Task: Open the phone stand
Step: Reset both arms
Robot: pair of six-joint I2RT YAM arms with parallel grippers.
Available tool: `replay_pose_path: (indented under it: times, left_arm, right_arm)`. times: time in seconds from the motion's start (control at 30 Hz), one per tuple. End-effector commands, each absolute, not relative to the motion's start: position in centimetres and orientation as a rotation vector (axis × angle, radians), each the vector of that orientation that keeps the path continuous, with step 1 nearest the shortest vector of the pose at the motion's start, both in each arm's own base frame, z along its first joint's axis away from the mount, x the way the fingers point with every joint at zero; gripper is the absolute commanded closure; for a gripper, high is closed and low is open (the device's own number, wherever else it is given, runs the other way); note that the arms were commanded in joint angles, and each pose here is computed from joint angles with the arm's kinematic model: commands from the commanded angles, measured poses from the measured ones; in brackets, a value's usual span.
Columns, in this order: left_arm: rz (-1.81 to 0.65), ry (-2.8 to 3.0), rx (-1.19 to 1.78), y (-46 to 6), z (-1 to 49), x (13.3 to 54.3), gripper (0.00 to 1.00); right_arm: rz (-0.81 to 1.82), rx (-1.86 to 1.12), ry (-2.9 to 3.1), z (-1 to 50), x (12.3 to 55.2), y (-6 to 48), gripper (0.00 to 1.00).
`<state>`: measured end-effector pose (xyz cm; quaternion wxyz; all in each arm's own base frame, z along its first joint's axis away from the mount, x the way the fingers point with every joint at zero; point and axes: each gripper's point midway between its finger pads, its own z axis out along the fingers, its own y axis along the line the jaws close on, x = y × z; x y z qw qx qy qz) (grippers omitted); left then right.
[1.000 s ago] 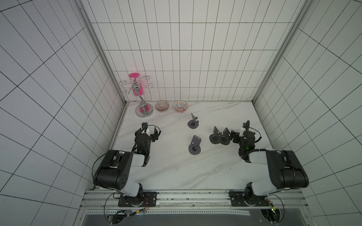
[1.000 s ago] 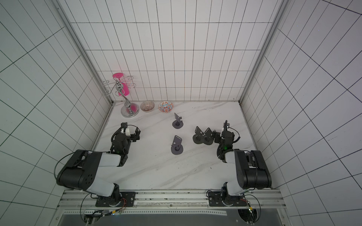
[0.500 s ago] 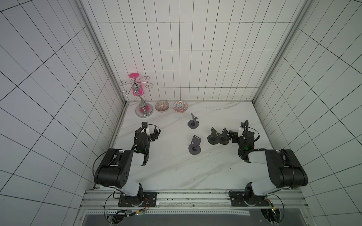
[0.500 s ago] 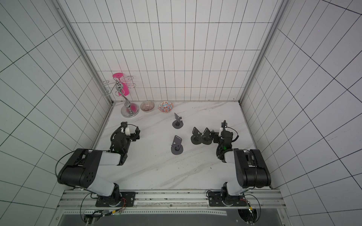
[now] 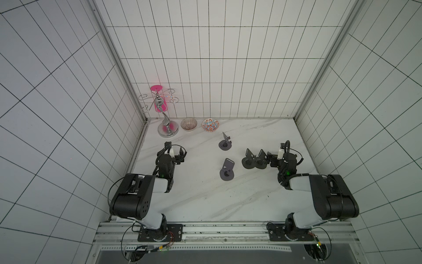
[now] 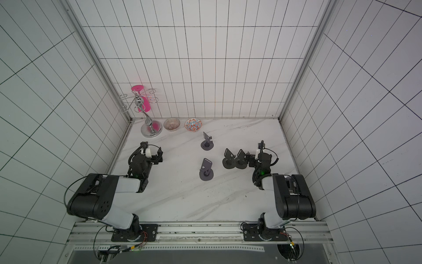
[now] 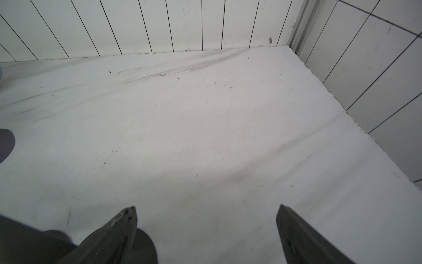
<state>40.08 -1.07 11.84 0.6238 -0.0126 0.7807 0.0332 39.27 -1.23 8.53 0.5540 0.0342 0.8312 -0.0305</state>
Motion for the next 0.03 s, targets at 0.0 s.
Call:
replay_pose_path:
  times: [0.0]
  left_arm:
    - [0.072,1.776,-0.025,-1.04,12.34,40.44,0.02]
  right_arm:
    - [-0.075,0.064,1.937,9.51,40.19,-1.39,0.01]
